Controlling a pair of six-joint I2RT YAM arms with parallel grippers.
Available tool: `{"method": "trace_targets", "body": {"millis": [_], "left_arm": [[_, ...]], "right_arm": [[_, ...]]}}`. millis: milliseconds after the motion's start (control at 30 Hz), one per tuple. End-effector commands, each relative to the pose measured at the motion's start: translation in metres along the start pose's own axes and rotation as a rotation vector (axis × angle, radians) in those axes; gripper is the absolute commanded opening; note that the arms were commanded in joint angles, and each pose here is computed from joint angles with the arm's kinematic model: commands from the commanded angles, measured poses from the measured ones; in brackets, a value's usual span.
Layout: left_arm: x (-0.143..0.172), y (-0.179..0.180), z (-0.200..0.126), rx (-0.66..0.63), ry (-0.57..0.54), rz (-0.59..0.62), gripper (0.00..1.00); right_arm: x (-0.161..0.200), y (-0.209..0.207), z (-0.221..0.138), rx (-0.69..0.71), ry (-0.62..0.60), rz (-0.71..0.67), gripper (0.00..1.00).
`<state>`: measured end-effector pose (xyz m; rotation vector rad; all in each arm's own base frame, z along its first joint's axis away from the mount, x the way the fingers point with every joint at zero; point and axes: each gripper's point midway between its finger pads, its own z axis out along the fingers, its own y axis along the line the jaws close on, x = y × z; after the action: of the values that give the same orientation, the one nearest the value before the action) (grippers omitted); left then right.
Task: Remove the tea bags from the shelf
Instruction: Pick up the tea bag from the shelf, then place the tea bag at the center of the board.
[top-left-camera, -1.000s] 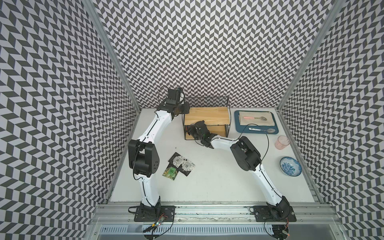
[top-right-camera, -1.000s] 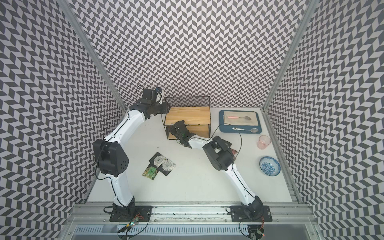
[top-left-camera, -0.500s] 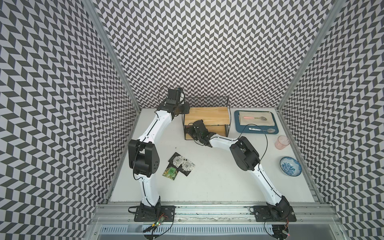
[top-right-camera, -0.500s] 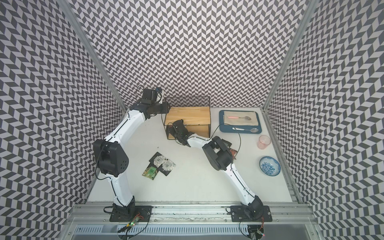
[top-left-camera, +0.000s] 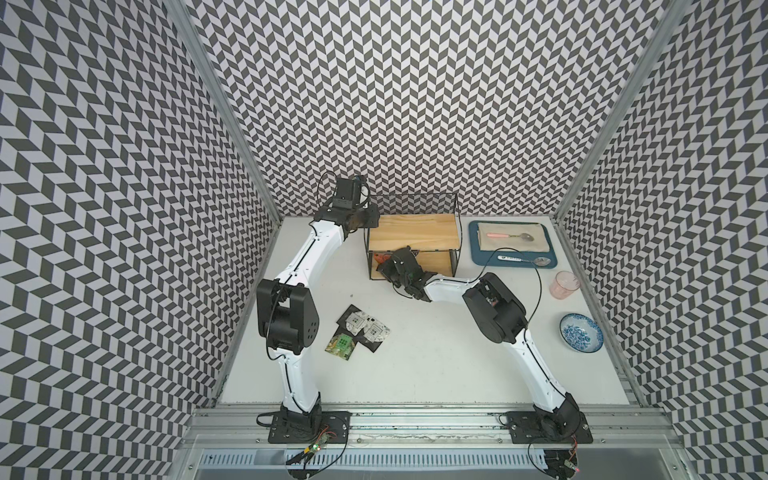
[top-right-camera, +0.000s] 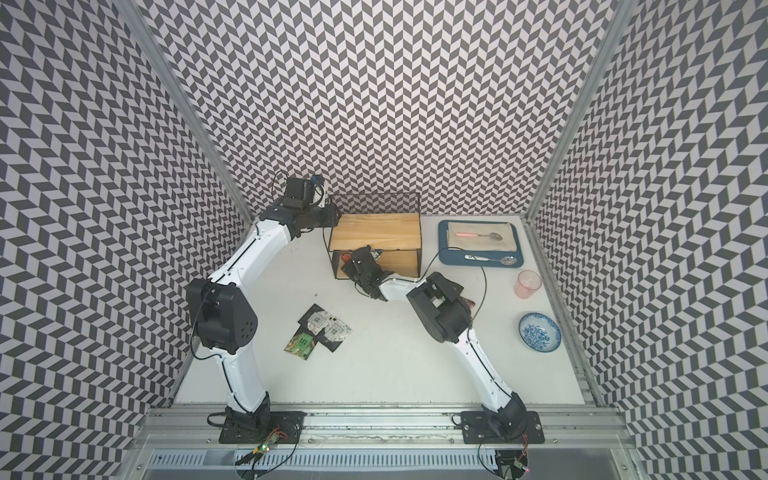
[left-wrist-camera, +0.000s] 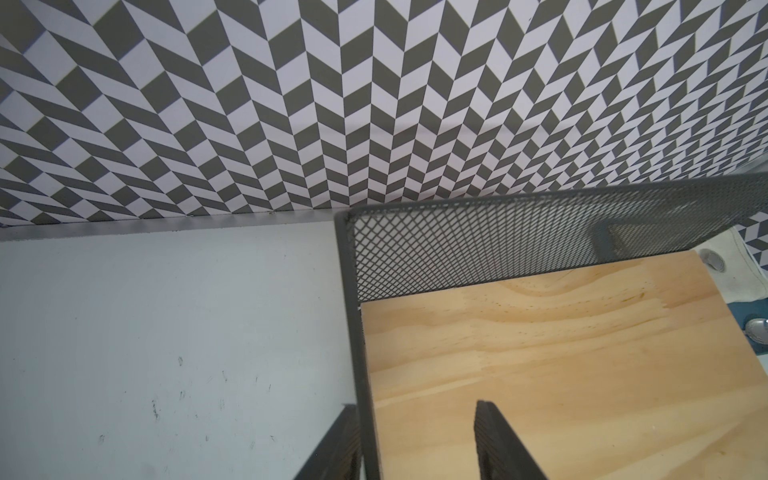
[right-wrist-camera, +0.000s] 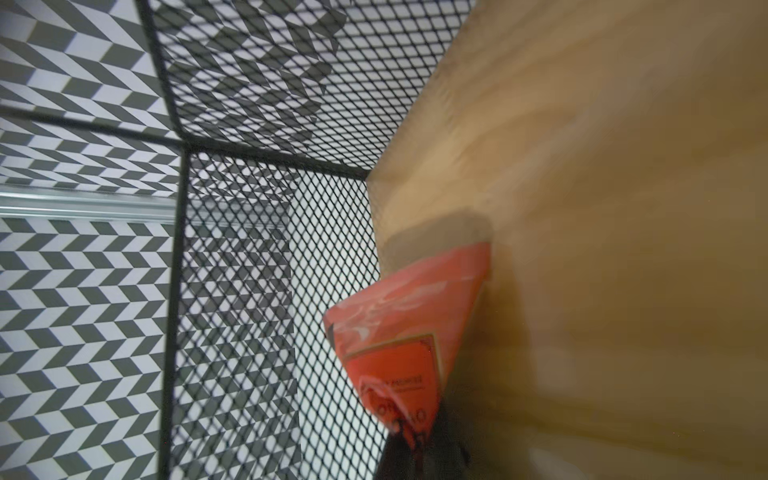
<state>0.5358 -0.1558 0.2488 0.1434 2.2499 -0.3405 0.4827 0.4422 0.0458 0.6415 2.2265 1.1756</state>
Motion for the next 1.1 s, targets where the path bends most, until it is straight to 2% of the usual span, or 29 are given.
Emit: {"method": "trace_targets", "body": {"millis": [0,300,533,667,867,1067], "left_arm": [[0.012,-0.002,0.018,-0.003,0.035,0.012,0.48],[0.010,-0.001,0.018,-0.013,0.031,0.012,0.50],[0.006,0.000,0.014,-0.022,0.022,0.012,0.53],[0.005,0.001,0.014,-0.029,0.020,0.015,0.54],[0.002,0.003,0.010,-0.041,0.013,0.020,0.58],[0.000,0.003,0.008,-0.048,0.009,0.027,0.60]], "right_arm": [[0.014,-0.029,-0.011,0.093,0.038,0.008,0.00],[0.033,-0.022,-0.063,0.074,0.122,-0.044,0.00],[0.046,-0.025,-0.132,0.080,0.146,-0.259,0.00],[0.042,-0.033,-0.173,0.120,0.124,-0.389,0.00],[0.000,-0.071,-0.238,0.302,-0.001,-0.477,0.00],[-0.066,-0.129,-0.291,0.475,-0.102,-0.412,0.01]]}}
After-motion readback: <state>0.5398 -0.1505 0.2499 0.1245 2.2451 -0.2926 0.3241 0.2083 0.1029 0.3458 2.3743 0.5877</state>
